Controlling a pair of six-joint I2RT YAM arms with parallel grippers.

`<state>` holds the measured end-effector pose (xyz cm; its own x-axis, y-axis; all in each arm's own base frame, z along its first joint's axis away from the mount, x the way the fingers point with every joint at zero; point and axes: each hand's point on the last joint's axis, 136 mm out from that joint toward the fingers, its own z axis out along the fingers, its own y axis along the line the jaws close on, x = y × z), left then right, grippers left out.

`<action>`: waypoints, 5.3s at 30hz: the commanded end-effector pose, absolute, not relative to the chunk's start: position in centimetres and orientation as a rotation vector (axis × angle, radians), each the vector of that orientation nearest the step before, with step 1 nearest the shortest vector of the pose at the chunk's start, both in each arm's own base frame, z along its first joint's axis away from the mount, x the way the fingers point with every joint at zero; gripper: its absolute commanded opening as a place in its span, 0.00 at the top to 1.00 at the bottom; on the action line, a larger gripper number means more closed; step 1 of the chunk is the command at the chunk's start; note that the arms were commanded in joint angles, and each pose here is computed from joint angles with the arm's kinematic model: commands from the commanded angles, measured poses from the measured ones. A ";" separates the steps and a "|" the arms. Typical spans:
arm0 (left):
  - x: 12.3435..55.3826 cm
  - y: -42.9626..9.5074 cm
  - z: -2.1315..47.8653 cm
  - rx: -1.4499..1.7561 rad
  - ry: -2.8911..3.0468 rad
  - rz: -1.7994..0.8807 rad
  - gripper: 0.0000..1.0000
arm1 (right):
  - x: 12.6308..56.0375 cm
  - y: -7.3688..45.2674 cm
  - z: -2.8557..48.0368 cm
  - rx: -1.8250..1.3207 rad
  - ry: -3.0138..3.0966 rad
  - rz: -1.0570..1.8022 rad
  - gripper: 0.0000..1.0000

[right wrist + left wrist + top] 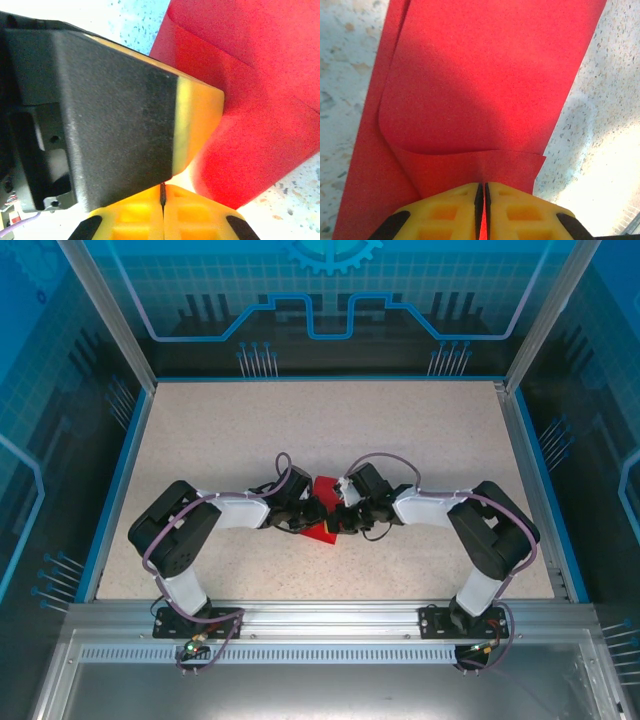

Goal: Fold a paper plane with a square sheet of paper (pick it up from the middle)
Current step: Fold the triangle a second time at the center of the table.

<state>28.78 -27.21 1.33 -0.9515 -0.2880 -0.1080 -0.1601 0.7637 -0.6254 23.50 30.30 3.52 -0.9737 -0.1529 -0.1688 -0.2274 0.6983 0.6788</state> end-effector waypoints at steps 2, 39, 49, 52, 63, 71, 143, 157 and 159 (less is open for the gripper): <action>27.7 -27.0 0.0 -0.350 2.815 -0.911 0.84 | 22.4 30.0 2.3 -0.289 2.832 1.139 0.94; 27.5 -26.9 -0.5 -0.359 2.827 -0.904 0.85 | 21.0 29.4 0.9 -0.244 2.905 1.137 0.94; 27.5 -26.6 -0.7 -0.371 2.827 -0.889 0.85 | 19.1 27.6 -1.3 -0.164 2.967 1.145 0.93; 27.5 -26.7 -0.6 -0.369 2.824 -0.894 0.85 | 18.9 27.7 -0.9 -0.160 2.957 1.181 0.93; 27.6 -27.0 -0.4 -0.371 2.818 -0.920 0.85 | 18.2 27.3 0.0 -0.202 2.950 1.181 0.90; 27.2 -27.0 -0.6 -0.368 2.826 -0.924 0.85 | 18.4 26.6 -0.8 -0.185 3.017 1.006 0.93; 32.6 -23.2 -0.3 -0.353 2.655 -0.894 0.78 | 19.4 25.3 -3.0 -0.044 3.054 0.878 1.00; 33.3 -21.4 -0.8 -0.386 2.620 -0.911 0.79 | 19.5 25.5 -2.8 -0.044 3.046 0.909 1.00; 33.6 -21.1 -0.5 -0.389 2.609 -0.913 0.78 | 19.6 25.6 -2.8 -0.044 3.045 0.913 1.00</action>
